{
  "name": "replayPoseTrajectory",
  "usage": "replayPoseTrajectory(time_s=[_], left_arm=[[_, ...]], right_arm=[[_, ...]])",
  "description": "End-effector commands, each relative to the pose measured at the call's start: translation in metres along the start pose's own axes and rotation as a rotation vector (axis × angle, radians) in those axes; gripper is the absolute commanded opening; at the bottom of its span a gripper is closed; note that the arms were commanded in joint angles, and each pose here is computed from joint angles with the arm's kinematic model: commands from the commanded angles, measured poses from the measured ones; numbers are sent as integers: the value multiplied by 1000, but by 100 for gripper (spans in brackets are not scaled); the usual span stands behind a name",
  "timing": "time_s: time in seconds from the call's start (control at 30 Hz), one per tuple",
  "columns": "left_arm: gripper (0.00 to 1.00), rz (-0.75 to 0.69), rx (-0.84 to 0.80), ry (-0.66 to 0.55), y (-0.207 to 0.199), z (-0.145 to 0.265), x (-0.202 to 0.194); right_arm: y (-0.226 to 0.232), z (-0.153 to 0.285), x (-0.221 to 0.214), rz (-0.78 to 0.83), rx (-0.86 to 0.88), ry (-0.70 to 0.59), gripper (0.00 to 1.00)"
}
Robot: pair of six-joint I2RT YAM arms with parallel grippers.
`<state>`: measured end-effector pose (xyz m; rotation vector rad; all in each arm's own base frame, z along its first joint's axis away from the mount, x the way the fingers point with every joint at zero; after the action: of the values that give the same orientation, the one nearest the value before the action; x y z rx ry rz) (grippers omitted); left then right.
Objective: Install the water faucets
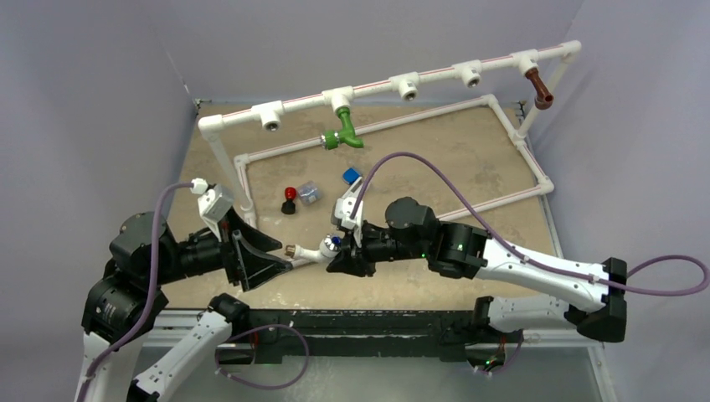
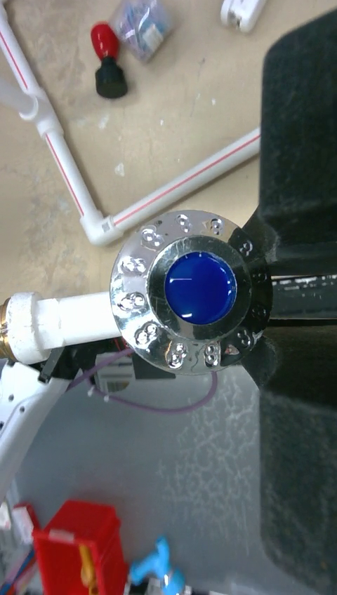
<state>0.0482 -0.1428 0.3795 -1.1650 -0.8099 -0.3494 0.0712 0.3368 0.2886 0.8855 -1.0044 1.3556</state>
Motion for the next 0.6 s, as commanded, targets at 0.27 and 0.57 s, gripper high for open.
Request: replayPoseTrajectory(time_s=[0.27, 0.57], left_arm=[[63, -29, 52, 42, 26, -10, -11], [63, -14, -17, 115, 27, -16, -25]], right_arm=[[25, 9, 36, -143, 284, -63, 0], [13, -1, 54, -189, 265, -32, 0]])
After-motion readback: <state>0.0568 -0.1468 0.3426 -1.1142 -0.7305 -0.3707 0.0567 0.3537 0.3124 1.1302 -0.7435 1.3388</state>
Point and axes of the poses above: each gripper's point midway between its finger pads, its own z axis back along the fingers, its own y axis along the line the jaws close on, x = y × z, the point moved 3 cm from there along z, back along the fingers, and after that the axes turned 12 degrees about z, right-handed, at the moved point
